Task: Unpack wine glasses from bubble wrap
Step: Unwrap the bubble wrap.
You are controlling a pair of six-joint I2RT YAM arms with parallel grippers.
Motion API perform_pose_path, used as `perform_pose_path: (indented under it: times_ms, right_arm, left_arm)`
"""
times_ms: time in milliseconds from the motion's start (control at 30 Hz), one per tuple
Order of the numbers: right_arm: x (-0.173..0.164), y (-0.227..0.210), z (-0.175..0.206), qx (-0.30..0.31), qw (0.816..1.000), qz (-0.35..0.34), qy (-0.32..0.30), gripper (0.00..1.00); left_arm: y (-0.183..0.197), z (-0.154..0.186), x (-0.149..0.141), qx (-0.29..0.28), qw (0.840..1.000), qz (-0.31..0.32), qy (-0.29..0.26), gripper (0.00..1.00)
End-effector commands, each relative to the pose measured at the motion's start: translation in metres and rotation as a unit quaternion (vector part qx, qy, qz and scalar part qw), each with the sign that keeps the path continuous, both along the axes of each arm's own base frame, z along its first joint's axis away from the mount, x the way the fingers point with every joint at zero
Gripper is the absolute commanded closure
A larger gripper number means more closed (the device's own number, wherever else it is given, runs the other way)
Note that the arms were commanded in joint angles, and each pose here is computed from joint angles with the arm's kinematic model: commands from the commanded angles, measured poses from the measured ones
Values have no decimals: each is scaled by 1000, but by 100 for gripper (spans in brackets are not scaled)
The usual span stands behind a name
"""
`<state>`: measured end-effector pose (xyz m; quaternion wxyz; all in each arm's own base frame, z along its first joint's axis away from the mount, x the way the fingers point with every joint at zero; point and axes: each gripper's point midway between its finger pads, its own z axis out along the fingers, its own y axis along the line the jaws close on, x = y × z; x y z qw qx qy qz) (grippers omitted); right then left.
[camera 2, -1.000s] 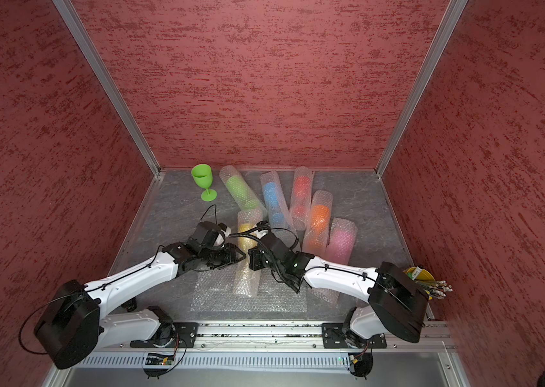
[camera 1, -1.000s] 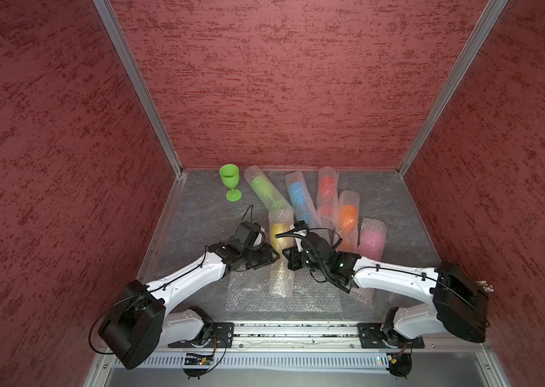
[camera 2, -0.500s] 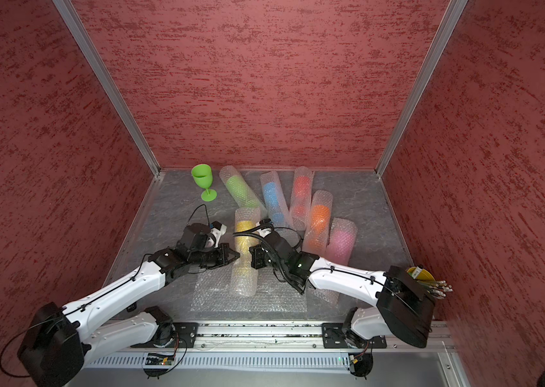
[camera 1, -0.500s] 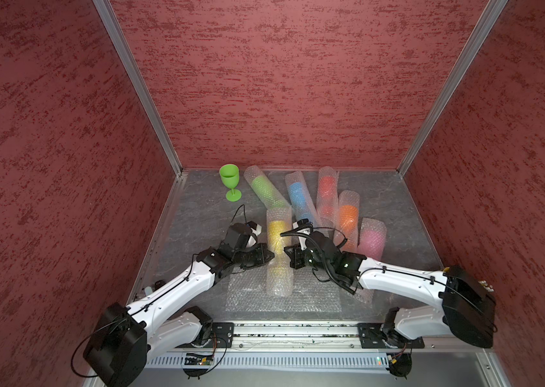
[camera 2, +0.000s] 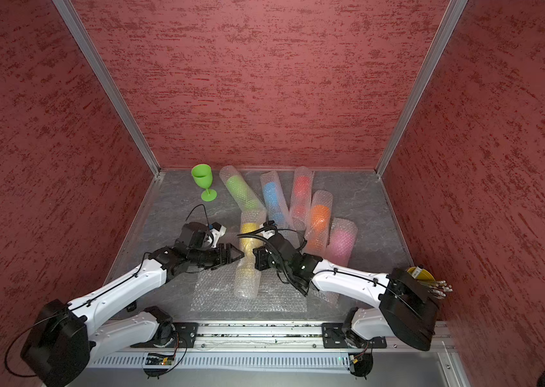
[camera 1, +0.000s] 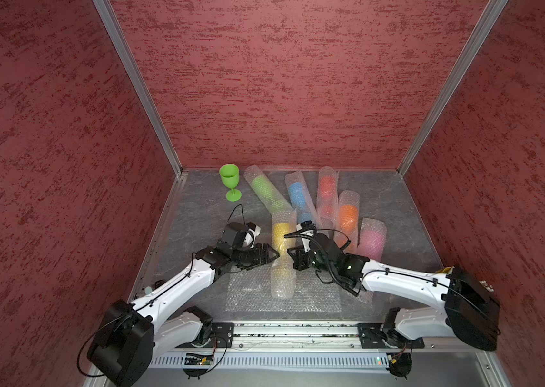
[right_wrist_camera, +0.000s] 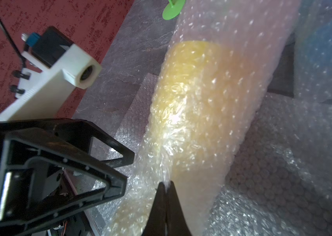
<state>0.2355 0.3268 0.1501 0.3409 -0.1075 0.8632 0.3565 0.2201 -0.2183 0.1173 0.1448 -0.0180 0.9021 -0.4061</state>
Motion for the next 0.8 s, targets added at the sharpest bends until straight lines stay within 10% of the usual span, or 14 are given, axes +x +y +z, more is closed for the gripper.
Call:
perform_pose_path:
  times_ms: [0,300,767]
  right_arm:
    - [0,5,27,42,999,12,-27,100]
    - [-8,17,40,70,996,49,-31,100]
    - [6,4,16,2,1000,8,-26,100]
  left_arm:
    - [-10,9,1,-48,999,-23,-9,25]
    - [-22,21,4,-95,995,-34,-12,40]
    - [-17,21,2,-71,997,-24,-20,100]
